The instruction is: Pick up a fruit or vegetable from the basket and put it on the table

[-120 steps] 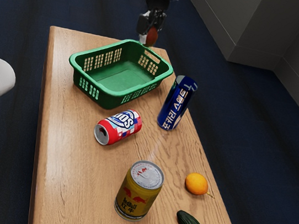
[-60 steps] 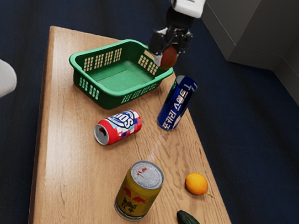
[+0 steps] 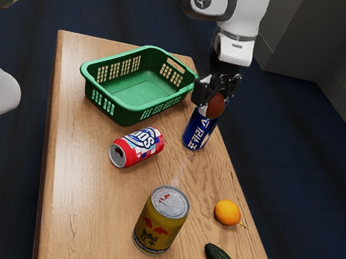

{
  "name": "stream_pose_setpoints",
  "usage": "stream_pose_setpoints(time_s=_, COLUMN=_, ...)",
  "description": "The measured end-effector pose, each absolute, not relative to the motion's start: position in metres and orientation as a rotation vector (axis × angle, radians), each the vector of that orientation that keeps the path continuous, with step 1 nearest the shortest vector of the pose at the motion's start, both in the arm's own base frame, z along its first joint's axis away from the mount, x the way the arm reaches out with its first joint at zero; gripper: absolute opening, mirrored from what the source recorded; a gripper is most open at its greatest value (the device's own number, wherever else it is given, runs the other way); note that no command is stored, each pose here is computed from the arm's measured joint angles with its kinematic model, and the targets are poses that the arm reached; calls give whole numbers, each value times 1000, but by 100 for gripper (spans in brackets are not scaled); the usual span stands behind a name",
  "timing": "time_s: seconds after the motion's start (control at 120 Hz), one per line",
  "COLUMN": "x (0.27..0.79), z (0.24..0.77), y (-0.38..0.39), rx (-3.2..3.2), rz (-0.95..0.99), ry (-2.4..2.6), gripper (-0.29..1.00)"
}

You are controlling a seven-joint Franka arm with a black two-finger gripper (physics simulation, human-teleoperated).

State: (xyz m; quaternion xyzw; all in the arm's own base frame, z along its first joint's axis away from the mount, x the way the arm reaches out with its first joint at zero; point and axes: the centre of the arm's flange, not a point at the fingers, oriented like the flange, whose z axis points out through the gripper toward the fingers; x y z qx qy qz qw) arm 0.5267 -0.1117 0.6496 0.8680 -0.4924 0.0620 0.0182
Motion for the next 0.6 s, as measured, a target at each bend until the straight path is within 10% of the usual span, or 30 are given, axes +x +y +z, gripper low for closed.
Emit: stream_pose_setpoints(time_s=0.6, x=552, z=535, y=-103, rx=2790, rz=318, ry=-1418, gripper=18)
